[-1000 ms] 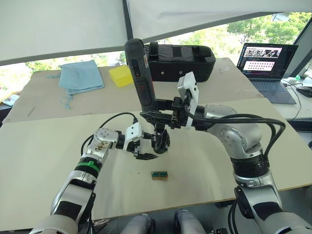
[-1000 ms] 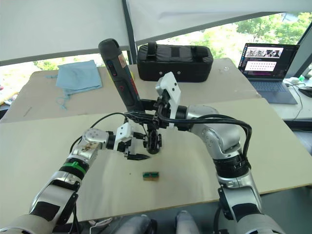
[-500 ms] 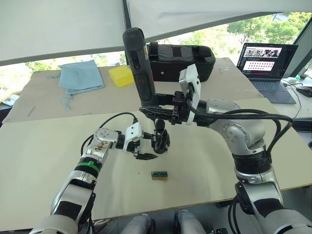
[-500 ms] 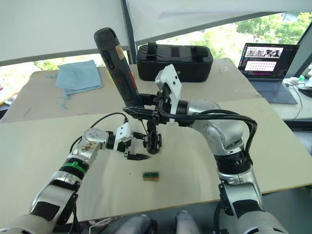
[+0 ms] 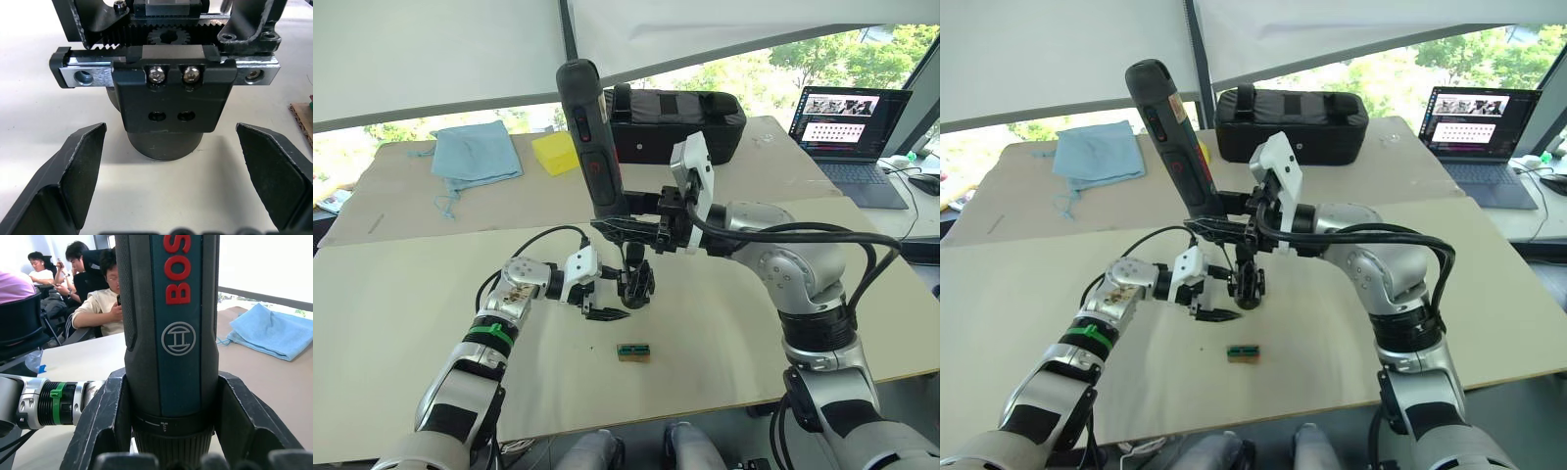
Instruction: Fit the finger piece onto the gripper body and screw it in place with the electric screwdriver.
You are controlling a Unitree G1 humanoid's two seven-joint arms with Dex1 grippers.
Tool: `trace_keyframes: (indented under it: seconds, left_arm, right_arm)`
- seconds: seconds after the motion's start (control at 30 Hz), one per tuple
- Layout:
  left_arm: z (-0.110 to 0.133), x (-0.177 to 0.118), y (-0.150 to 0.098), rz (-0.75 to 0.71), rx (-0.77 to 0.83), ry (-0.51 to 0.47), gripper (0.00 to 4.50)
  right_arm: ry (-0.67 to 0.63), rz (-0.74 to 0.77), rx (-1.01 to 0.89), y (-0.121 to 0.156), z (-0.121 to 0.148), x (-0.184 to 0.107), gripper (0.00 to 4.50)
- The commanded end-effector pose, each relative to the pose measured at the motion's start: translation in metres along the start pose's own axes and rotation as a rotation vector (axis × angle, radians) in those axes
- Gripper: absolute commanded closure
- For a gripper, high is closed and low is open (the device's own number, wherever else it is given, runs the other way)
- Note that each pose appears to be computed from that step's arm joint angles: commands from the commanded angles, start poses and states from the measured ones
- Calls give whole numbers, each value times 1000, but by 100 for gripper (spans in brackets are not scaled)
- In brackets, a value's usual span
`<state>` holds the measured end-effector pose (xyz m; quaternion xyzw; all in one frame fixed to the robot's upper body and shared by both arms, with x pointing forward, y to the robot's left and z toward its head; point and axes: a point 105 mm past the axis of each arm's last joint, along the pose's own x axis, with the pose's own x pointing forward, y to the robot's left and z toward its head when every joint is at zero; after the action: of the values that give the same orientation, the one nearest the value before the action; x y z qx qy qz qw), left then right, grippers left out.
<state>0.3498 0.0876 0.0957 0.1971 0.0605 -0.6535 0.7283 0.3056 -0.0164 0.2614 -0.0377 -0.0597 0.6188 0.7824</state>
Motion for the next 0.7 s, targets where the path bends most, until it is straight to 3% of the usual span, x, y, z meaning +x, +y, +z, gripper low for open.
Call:
trace_keyframes:
  seconds: [0.03,0.7]
  left_arm:
    - [14,-4,8,21,51,-18,0]
    - [13,-4,7,15,49,-20,0]
  right_arm:
    - [-68,20,-68,7,18,-2,258]
    - [-79,28,-87,8,22,2,258]
